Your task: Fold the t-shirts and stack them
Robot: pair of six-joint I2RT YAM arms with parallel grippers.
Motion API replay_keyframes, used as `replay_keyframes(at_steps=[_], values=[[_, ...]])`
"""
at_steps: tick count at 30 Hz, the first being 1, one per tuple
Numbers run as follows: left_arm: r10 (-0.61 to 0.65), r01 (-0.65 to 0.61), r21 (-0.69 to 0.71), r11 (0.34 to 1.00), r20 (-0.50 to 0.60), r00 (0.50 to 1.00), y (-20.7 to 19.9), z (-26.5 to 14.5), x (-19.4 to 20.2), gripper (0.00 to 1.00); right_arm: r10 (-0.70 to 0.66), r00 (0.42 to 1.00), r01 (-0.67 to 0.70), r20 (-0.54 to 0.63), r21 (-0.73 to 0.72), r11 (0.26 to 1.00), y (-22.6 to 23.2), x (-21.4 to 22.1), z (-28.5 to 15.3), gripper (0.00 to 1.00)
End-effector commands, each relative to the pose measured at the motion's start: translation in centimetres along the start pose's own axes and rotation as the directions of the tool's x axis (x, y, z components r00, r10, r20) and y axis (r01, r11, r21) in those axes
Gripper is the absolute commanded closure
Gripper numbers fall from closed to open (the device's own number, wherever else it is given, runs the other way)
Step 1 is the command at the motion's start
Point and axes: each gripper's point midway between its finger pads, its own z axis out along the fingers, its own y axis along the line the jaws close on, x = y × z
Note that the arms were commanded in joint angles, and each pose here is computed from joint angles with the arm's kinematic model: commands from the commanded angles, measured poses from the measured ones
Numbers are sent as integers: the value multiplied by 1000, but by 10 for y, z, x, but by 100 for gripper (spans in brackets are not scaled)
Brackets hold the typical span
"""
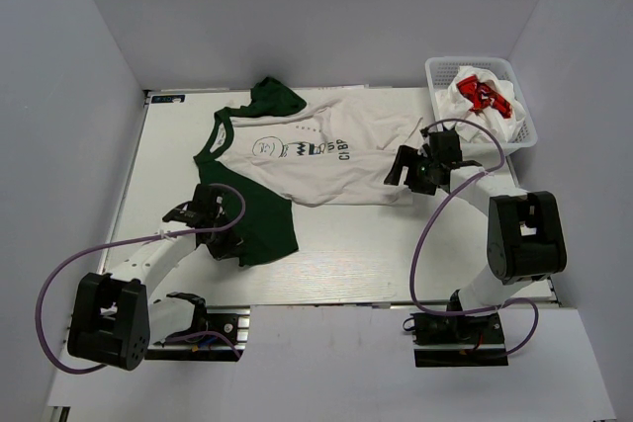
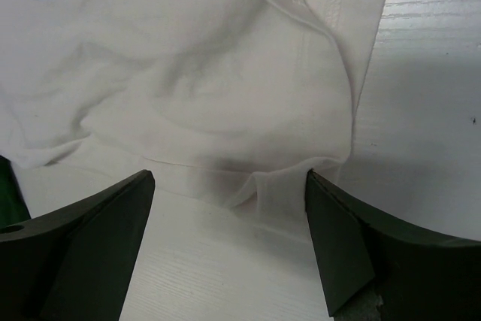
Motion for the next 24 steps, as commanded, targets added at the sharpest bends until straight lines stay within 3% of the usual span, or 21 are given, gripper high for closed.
replay_keyframes(at_steps=[1,4,7,8,10,11,14,15,24], values=[[22,-23,17,1000,48,999,-9,-6,-14,100,-26,999,28,28,-59,998,13,-15,0,16],[22,-23,17,1000,48,999,-9,-6,-14,100,-23,1000,24,8,-68,997,12,-10,4,20],[22,-23,17,1000,48,999,-9,-6,-14,100,-12,1000,11,-18,-57,998,8,-3,9,31],[22,-23,17,1000,48,999,-9,-6,-14,100,-1,1000,0,-21,-42,999,5,-2,10,43],[22,-23,17,1000,48,999,-9,-6,-14,100,13,1000,-13,-20,-7,1000,-1,-2,11,56],[22,-23,17,1000,48,999,-9,-6,-14,100,22,1000,-22,-7,39,999,-9,-4,11,68],[23,-24,23,999,55,998,-10,-7,-15,100,40,999,-40,0,92,995,-17,-4,8,88],[24,-26,29,999,62,998,-11,-9,-15,100,42,999,-44,20,130,991,-23,-7,6,100],[52,-123,269,955,256,965,-76,-73,-59,100,-85,968,73,234,61,995,13,-63,-50,100]])
